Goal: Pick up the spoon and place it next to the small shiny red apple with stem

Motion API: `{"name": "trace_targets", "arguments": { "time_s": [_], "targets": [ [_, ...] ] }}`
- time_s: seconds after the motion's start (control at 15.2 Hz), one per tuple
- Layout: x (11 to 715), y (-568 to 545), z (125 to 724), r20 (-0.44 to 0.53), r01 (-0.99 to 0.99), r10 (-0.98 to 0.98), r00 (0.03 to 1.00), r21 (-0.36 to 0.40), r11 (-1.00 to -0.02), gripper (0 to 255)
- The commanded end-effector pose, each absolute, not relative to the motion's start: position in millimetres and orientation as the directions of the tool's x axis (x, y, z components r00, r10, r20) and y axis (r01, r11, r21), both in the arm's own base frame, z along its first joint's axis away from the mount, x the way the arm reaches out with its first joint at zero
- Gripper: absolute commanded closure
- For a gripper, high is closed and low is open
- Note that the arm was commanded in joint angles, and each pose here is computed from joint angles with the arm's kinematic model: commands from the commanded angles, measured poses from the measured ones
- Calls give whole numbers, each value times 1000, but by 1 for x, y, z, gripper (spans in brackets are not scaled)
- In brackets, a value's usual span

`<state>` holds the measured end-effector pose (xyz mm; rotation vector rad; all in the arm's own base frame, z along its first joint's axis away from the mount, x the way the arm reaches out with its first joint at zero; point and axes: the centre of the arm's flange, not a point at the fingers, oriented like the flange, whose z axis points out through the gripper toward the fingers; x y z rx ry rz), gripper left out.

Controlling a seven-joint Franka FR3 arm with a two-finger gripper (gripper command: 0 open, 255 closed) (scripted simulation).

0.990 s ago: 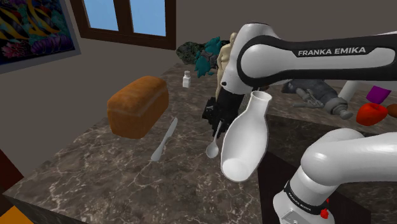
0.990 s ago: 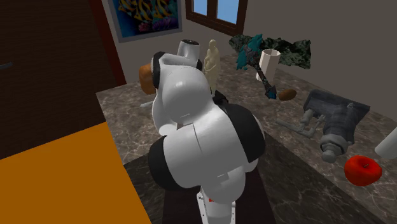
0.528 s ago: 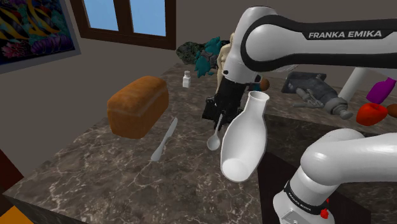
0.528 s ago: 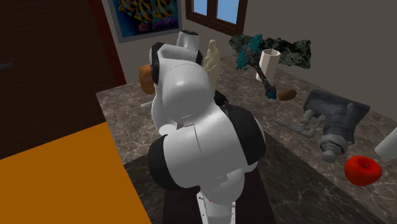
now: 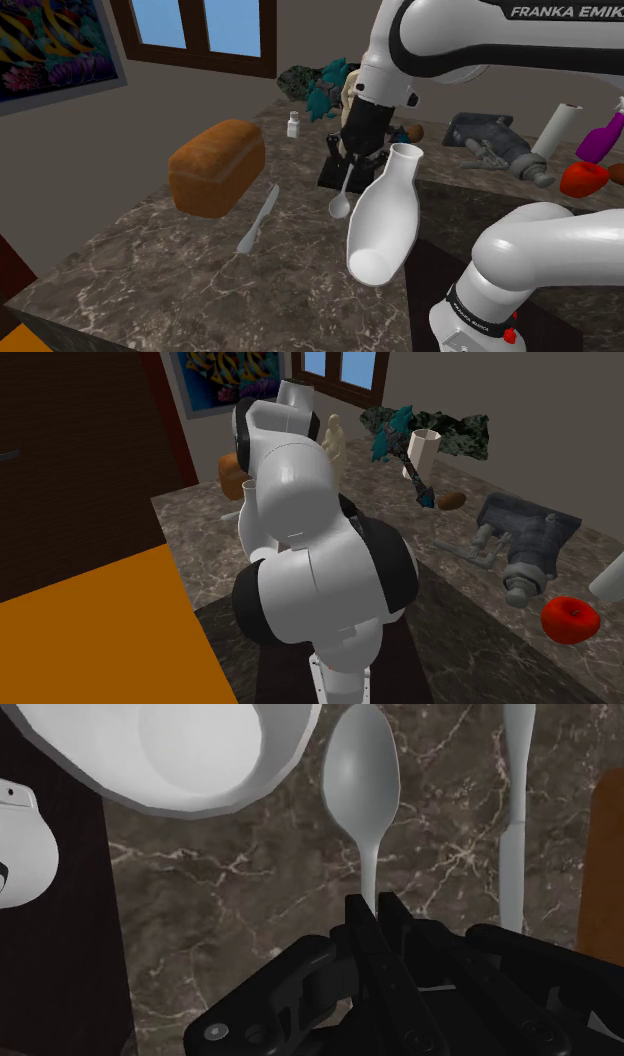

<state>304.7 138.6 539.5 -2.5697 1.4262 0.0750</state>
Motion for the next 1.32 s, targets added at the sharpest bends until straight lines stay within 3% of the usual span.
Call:
{"name": "trace_targets", "arguments": {
  "time_s": [0.0, 0.79, 1.25],
  "targets": [
    [305, 139, 549, -141, -845, -834, 533, -150, -514, 255],
    [305, 139, 610, -141, -845, -834, 533, -150, -514, 255],
    [267, 55, 610, -141, -845, -834, 533, -150, -514, 255]
  ]
}}
